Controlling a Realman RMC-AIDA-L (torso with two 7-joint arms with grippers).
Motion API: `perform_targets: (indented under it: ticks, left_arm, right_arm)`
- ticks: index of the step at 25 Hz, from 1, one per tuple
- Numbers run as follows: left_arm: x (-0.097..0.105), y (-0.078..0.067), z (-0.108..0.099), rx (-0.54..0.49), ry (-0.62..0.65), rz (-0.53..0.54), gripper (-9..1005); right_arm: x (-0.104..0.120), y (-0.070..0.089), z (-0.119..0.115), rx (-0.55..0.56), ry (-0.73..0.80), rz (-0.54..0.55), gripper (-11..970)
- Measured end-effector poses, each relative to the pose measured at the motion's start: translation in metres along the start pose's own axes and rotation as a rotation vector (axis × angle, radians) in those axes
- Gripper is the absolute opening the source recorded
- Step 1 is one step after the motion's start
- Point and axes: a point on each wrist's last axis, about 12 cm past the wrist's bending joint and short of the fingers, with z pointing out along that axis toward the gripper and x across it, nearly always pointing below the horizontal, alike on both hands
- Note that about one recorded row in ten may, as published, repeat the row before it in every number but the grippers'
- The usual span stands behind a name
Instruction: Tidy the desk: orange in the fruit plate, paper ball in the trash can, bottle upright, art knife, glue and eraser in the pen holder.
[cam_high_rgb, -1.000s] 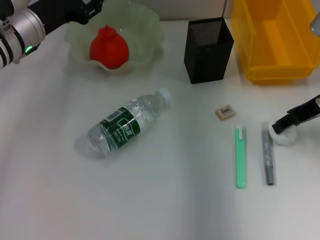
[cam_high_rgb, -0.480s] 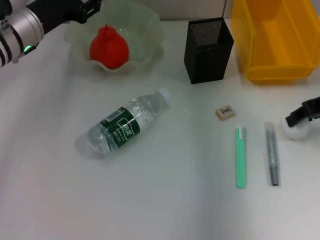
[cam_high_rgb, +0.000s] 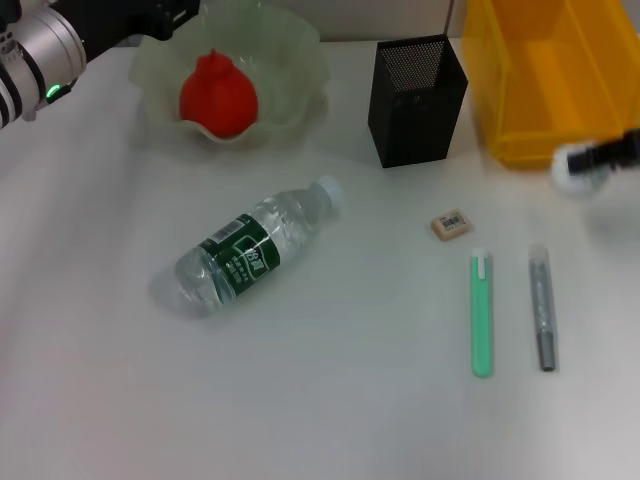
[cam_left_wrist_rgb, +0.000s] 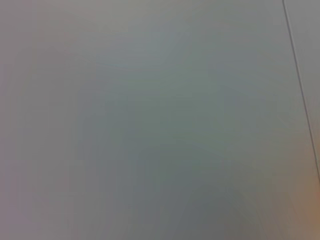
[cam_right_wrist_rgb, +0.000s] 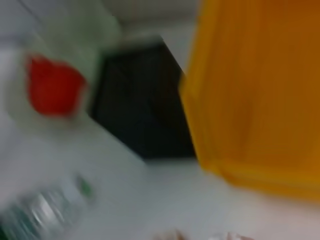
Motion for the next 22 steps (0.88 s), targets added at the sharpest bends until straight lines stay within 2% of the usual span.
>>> perform_targets:
  ticks: [5, 12, 14, 18, 22]
  left_arm:
    - [0.001, 0.003, -0.003, 0.005, 0.012, -0.037, 624]
    - [0.007, 0.005, -0.015, 0.025, 0.038, -0.092, 624]
    - [0.008, 0.001, -0.016, 0.055, 0.055, -0.089, 624]
    - [0.008, -0.004, -0.021, 0.096, 0.081, -0.079, 624]
    - [0.007, -0.006, -0.028, 0.125, 0.087, -0.097, 625]
  right_arm:
    - [-0.009, -0.007, -0.005, -0.018, -0.296, -0.083, 383]
    - [-0.034, -0.007, 0.016, 0.165, -0.544, -0.279, 380]
    - [-0.043, -0.004, 0.029, 0.196, -0.571, -0.307, 379]
    - [-0.06, 0.001, 0.054, 0.228, -0.568, -0.291, 378]
    - [-0.068, 0.006, 0.066, 0.277, -0.563, -0.304, 377]
